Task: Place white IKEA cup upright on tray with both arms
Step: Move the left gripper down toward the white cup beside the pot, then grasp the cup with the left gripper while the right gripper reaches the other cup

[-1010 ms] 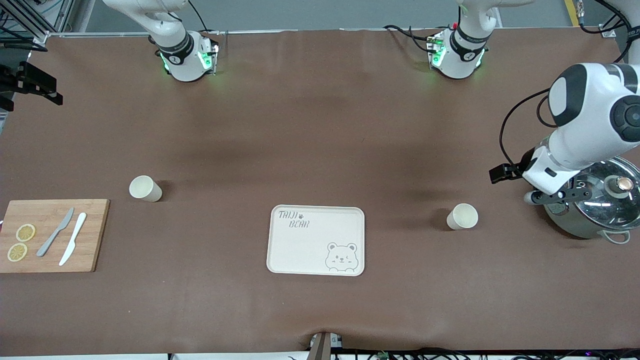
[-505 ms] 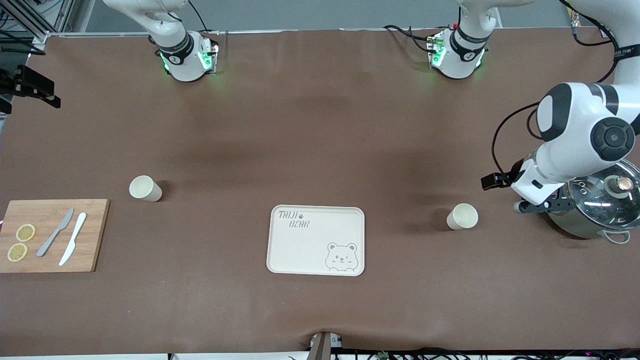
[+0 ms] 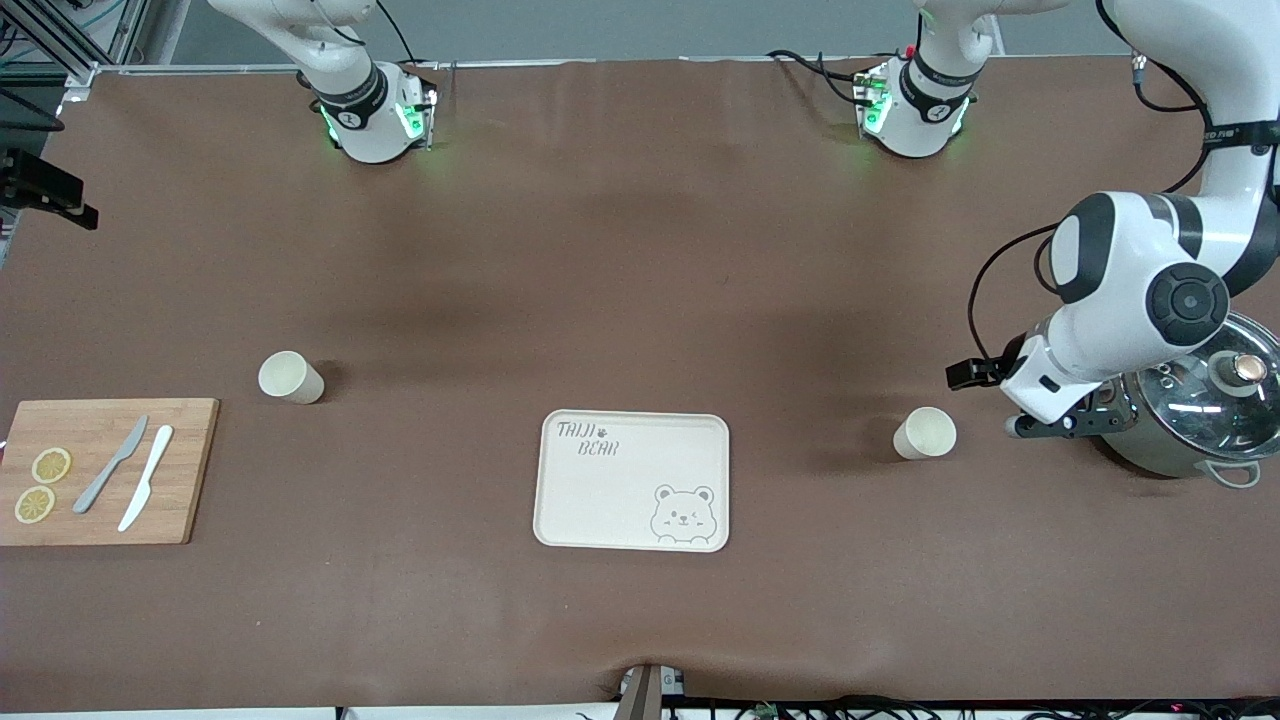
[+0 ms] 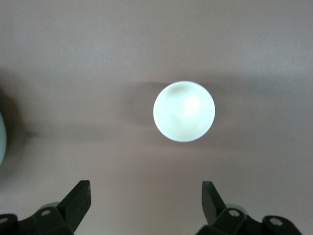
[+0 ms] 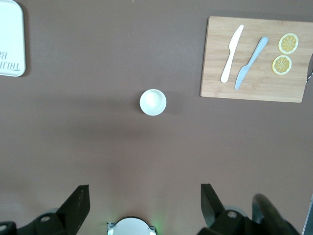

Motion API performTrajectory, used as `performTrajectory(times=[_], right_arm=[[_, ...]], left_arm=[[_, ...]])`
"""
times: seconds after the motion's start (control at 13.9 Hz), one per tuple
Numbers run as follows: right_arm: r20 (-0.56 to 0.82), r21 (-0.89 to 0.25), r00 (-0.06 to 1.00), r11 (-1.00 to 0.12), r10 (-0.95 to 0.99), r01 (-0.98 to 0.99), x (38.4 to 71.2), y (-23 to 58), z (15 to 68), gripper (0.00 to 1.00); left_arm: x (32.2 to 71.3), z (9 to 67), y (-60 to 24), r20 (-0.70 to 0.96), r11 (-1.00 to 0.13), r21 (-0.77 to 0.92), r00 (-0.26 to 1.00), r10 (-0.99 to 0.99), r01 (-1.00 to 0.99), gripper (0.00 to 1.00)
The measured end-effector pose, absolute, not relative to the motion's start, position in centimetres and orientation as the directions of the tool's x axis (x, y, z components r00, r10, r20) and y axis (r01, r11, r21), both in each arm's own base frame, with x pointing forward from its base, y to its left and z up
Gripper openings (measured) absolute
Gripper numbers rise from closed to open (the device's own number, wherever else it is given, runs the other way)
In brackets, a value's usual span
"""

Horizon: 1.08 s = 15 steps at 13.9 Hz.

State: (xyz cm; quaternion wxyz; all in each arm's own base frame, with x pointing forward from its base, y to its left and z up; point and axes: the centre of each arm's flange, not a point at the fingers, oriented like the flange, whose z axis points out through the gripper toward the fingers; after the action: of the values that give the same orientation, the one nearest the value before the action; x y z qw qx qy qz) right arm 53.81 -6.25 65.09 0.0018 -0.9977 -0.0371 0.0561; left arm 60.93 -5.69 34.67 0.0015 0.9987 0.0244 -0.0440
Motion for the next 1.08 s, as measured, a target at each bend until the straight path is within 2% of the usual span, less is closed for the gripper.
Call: performTrajectory(times=[0.58,0.87,1.08], right_arm=[[-0.195,-0.022,0.980,-0.999,0.041,0.038,61.0,-9.3,52.9,1.00],[-0.186,-0.020,0.982,-1.000,0.026,0.022,63.0,-10.8,46.9,1.00],[-0.182,-0.019,0.983,-1.000,0.021,0.018,62.9,-11.1,41.1,1.00]], left_arm=[[62.7,30.2,-5.9,-0.013,-0.998,0.023,0.999,0.051,0.051,1.00],[63.2,27.2,-5.9,0.004,-0.998,0.032,0.999,0.054,0.054,0.95],[63.3,25.5,-5.9,0.006,-0.998,0.035,0.998,0.055,0.055,0.89]])
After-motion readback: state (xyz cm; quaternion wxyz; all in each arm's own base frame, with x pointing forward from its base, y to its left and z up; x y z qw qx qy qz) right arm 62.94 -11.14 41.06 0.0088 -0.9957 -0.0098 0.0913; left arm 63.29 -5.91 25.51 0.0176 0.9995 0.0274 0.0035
